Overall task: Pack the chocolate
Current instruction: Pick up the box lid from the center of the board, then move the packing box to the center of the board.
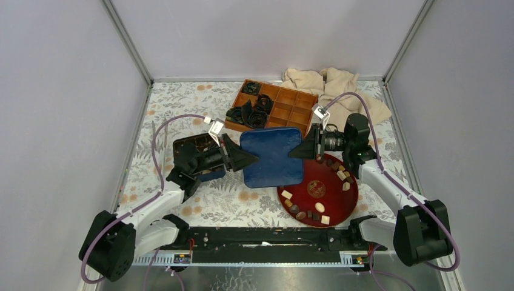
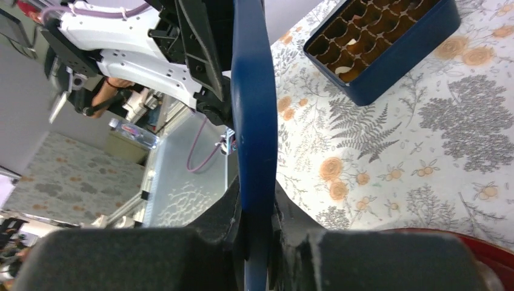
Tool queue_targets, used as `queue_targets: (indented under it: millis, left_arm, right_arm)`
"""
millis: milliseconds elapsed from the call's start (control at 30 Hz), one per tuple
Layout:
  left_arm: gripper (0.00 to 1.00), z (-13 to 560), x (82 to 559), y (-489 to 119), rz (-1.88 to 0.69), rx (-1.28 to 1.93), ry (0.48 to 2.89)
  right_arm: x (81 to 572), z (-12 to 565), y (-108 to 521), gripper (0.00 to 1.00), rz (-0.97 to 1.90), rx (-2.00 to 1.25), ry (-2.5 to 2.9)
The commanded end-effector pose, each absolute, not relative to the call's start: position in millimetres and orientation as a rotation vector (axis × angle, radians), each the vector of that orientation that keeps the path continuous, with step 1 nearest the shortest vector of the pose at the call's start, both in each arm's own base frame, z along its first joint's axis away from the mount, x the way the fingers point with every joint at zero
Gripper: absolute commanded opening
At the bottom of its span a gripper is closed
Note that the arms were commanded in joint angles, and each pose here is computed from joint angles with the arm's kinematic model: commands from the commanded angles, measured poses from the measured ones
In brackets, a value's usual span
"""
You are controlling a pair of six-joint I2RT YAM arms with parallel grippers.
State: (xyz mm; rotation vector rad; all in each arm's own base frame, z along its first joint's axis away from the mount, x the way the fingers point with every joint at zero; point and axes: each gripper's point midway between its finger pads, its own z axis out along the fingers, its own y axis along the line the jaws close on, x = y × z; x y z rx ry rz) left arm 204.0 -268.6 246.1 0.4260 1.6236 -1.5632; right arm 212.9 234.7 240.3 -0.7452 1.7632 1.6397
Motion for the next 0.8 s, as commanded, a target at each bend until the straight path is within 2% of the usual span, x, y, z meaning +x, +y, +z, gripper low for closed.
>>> queue_targets:
  millis: [0,133,167,367,567,667,767]
  left_arm:
    - [0.59,272.8,214.5,-262.7,-1.435,0.444,1.528]
    - [0.93,263.6,242.5,-232.1,-1.165,0.331,1.631]
    - [0.98,259.7,250.2,-218.5,-1.080,0.289,1.669]
    - [0.98,237.6,282.4,-107.8,-0.634,-0.031,1.879]
    - [0.98,194.7,305.1,-16.8,-0.543,-0.349,2.036]
    - [0.98,174.1,314.0,19.4,-0.355,-0.522,2.098]
    - [0.91,162.5,319.8,51.8,-0.175,-0.630,2.099]
  right_arm:
    - [218.2,263.0,231.7,0.00,1.658,-0.718,1.708]
    - [221.6,265.9,225.8,0.00,1.665,-0.695,1.711]
    - [223.3,266.5,223.4,0.00,1.662,-0.688,1.712]
    - [232.8,264.0,211.8,0.00,1.654,-0.640,1.739]
    - [237.6,256.9,209.6,0.00,1.656,-0.617,1.765]
    - [239.4,253.0,207.3,0.00,1.638,-0.605,1.779]
    - [240.8,252.3,205.6,0.00,1.634,-0.595,1.784]
